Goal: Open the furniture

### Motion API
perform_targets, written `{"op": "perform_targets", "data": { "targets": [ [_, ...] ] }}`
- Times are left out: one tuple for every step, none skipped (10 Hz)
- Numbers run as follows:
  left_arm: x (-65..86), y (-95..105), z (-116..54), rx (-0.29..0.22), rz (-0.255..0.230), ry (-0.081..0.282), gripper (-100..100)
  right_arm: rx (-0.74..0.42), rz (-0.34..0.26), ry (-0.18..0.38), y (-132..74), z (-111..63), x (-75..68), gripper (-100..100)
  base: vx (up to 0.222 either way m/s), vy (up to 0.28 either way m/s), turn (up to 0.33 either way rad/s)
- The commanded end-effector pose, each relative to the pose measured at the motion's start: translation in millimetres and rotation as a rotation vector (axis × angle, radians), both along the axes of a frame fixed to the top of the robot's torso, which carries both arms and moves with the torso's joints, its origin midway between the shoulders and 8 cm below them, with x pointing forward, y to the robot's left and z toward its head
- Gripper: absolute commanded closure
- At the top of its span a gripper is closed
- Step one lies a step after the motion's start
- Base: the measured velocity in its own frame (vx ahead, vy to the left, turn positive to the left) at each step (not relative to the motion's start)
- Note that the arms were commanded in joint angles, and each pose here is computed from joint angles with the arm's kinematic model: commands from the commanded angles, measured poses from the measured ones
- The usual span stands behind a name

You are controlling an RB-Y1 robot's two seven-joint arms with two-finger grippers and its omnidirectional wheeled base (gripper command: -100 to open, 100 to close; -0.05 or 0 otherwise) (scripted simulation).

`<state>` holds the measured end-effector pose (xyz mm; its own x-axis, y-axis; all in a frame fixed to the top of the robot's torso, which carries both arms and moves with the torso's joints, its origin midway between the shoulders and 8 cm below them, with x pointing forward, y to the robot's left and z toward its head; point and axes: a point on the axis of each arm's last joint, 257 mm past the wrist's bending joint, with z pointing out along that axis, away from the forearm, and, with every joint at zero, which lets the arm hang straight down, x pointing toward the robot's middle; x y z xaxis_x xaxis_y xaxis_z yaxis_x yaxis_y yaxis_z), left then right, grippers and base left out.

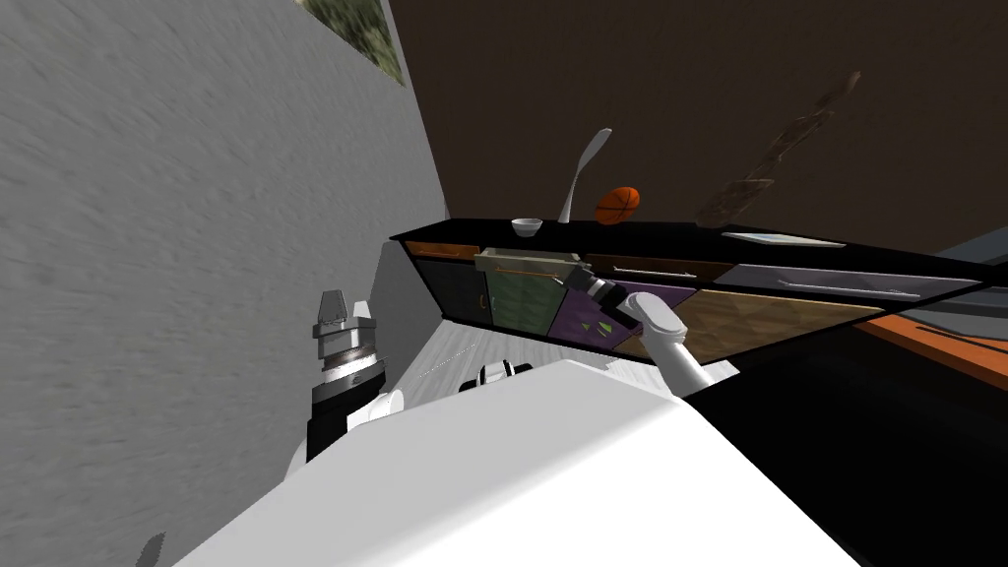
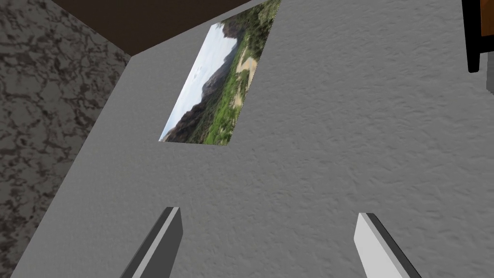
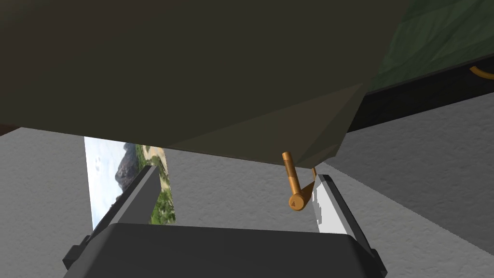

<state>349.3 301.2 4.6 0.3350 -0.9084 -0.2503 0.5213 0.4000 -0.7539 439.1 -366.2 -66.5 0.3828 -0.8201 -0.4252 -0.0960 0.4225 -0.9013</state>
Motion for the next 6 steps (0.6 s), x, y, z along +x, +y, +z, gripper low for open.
{"op": "perform_targets", "data": {
  "targets": [
    [0.0,0.0,0.0,0.0,0.0,0.0,0,0.002,0.023,-0.008,5,11.8,-0.7,-100,0.016,0.015,-0.05],
    [0.0,0.0,0.0,0.0,0.0,0.0,0,-0.012,0.033,0.005,8,7.3,-1.5,-100,0.02,0.008,-0.043],
    [0.0,0.0,0.0,0.0,0.0,0.0,0,-0.004,0.037,-0.007,8,16.4,-1.5,-100,0.025,0.013,-0.092],
    [0.0,0.0,0.0,0.0,0.0,0.0,0,-0.014,0.042,0.008,10,11.9,-1.8,-100,0.025,0.014,-0.038],
    [0.0,0.0,0.0,0.0,0.0,0.0,0,-0.005,0.045,0.001,10,19.5,-2.0,-100,0.024,0.013,-0.058],
    [0.0,0.0,0.0,0.0,0.0,0.0,0,-0.015,0.048,0.015,11,15.2,-2.1,-100,0.024,0.009,-0.04]
  ]
}}
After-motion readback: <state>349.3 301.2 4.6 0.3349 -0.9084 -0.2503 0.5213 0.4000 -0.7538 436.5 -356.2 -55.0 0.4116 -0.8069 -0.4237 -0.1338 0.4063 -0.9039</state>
